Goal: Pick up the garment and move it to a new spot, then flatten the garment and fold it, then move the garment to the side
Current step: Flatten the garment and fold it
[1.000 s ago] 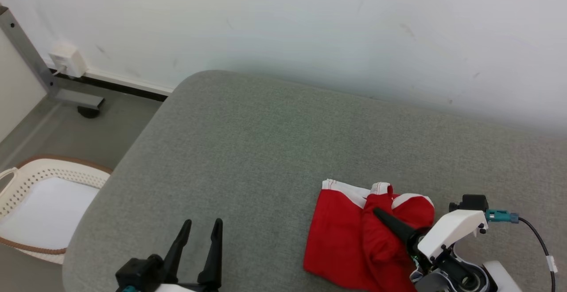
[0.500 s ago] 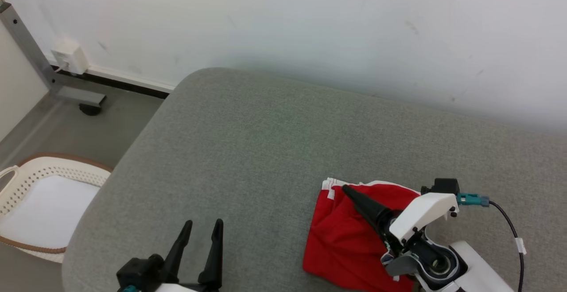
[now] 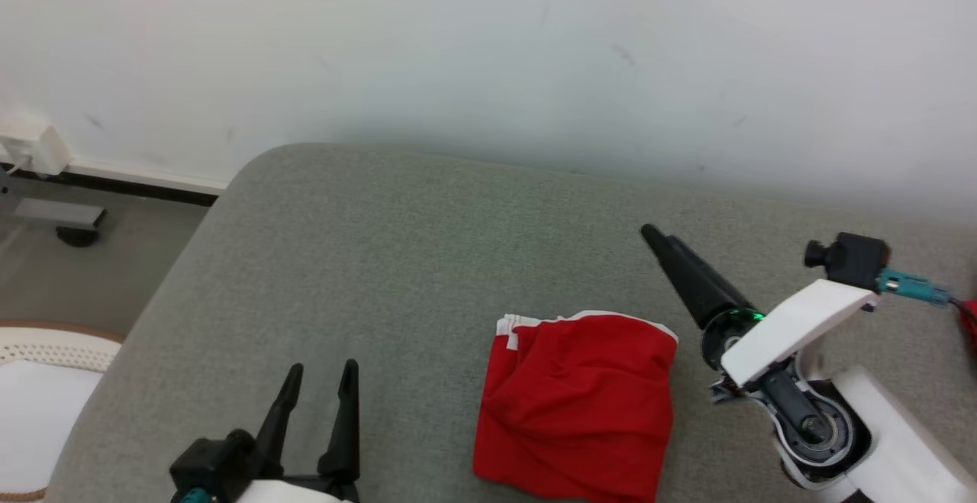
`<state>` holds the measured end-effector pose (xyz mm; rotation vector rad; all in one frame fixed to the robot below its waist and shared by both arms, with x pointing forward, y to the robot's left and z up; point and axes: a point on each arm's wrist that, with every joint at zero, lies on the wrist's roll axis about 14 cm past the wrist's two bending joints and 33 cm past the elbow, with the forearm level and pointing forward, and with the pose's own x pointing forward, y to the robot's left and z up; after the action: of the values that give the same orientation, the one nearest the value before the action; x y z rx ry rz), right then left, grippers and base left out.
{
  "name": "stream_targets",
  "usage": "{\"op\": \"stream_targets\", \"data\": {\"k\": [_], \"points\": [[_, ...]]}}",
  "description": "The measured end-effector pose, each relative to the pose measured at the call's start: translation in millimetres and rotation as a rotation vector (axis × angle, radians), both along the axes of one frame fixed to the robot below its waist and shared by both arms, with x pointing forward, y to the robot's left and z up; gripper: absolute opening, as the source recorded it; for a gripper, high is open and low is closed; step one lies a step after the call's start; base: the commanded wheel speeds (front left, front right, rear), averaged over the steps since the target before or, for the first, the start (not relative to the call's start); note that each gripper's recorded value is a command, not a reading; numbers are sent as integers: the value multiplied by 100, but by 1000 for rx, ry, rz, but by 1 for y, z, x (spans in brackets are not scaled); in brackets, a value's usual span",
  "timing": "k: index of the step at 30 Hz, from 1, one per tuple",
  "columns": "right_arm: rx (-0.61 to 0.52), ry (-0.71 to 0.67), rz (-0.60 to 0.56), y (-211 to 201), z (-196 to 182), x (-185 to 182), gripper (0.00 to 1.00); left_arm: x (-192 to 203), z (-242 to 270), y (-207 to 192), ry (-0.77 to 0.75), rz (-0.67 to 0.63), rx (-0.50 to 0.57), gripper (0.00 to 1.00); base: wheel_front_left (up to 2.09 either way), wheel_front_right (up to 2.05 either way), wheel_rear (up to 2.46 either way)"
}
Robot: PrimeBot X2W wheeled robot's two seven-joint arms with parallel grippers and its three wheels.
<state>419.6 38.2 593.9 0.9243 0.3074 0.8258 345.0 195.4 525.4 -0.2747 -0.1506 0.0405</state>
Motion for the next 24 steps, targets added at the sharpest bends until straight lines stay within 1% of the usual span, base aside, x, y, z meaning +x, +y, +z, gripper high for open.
{"op": "stream_targets", "data": {"k": [4,5,6,7,13,16,19,24], "points": [[-100,-151,-165,-51,5,8,100,7,10,-4,-31,-12,9,100,0,0,0],[-100,-151,-165,-51,5,8,100,7,10,-4,-31,-12,9,100,0,0,0],[-129,-204,-230,-70,8,8,100,10,16,-8,-50,-27,17,100,0,0,0],[-153,-232,-261,-80,8,8,100,12,19,-8,-58,-29,18,100,0,0,0],[-242,-362,-450,-133,12,5,100,20,23,-12,-70,-46,49,100,0,0,0],[-316,-419,-539,-159,7,1,100,22,25,-11,-77,-44,56,100,0,0,0],[-388,-446,-623,-181,-3,-4,100,23,27,-9,-82,-40,64,100,0,0,0],[-473,-405,-711,-197,-34,-21,100,23,26,-10,-81,-44,75,100,0,0,0]]}}
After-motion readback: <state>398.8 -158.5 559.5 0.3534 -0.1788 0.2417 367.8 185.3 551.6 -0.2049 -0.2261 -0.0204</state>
